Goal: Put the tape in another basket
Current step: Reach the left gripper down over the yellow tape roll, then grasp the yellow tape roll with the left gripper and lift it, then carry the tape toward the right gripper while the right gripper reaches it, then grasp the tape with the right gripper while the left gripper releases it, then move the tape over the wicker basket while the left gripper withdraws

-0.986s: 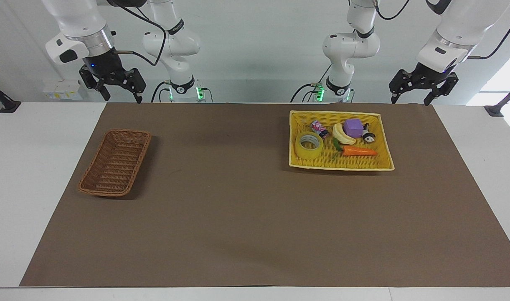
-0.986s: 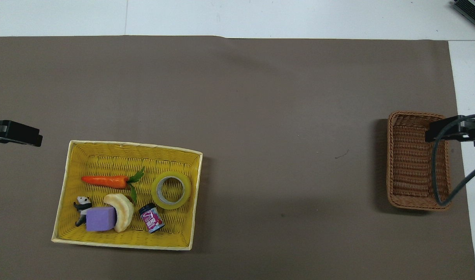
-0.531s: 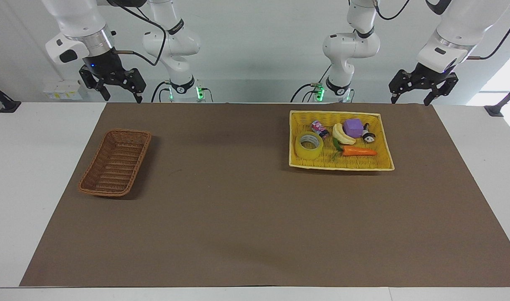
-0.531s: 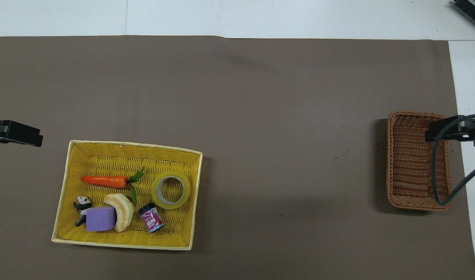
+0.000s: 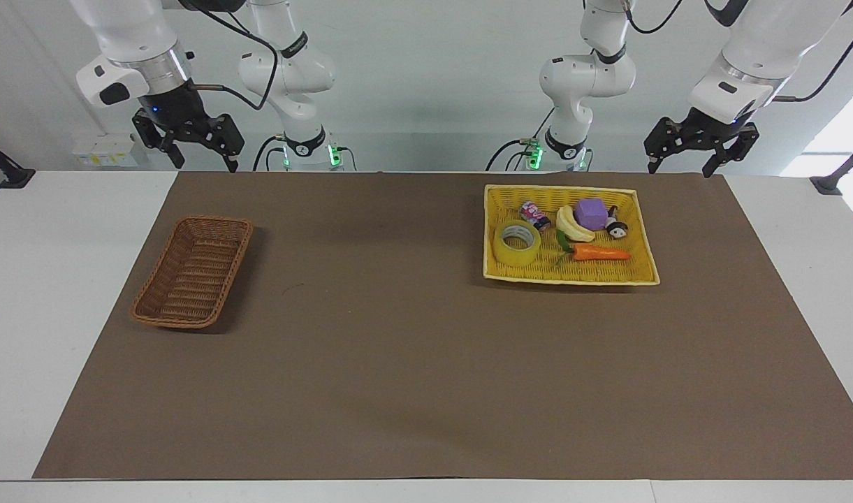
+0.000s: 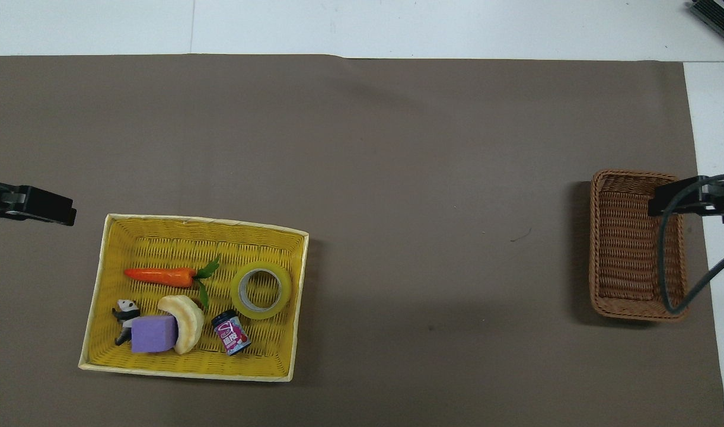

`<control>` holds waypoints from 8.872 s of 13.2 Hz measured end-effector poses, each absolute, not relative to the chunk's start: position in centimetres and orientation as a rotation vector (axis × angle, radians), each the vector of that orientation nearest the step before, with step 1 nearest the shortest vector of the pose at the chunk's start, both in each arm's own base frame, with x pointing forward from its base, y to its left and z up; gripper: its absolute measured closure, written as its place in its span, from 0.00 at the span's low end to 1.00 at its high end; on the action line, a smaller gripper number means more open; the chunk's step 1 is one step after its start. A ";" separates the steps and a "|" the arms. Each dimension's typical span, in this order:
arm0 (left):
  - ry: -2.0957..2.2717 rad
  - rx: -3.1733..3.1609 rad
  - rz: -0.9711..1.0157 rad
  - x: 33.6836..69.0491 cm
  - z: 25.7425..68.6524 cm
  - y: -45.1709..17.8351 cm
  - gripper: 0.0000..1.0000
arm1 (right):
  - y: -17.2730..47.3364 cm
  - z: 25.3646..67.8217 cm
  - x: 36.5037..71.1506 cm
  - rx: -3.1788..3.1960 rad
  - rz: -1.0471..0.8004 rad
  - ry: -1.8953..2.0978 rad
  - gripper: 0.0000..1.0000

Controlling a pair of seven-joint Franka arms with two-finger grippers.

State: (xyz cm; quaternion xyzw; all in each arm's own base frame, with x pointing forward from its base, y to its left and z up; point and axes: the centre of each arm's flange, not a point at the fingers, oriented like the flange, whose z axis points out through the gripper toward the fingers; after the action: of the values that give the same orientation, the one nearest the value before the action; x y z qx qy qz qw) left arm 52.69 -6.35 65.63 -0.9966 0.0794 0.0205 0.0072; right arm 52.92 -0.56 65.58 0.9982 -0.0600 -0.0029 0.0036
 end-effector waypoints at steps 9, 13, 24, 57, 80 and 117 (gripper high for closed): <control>0.144 -3.112 0.054 49.6 64.2 -19.7 0.00 | -0.6 65.6 52.9 3.129 -0.009 -0.188 0.00; 0.143 -3.117 0.023 49.7 58.3 -20.6 0.00 | -0.6 65.6 52.9 3.129 -0.009 -0.188 0.00; 0.144 -3.137 -0.072 44.1 36.7 -19.7 0.00 | -0.6 65.6 52.9 3.129 -0.009 -0.188 0.00; -0.323 -3.295 0.008 39.5 42.3 -41.4 0.78 | 3.3 62.8 52.0 3.328 -0.143 -0.128 0.00; -0.788 -3.535 -0.022 40.5 38.7 -48.6 0.78 | 8.2 41.8 53.1 3.768 -0.485 -0.088 0.00; -0.476 -3.369 -0.086 53.7 49.3 -21.2 0.00 | -19.3 45.7 55.2 3.552 -0.150 0.151 0.45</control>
State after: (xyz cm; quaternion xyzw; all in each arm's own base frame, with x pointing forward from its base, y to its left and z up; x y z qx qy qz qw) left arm 53.74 -21.22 49.34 -0.9814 -0.1386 -0.0250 -0.1308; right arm 55.17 -19.31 45.73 0.9766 0.0415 -0.0413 -0.2070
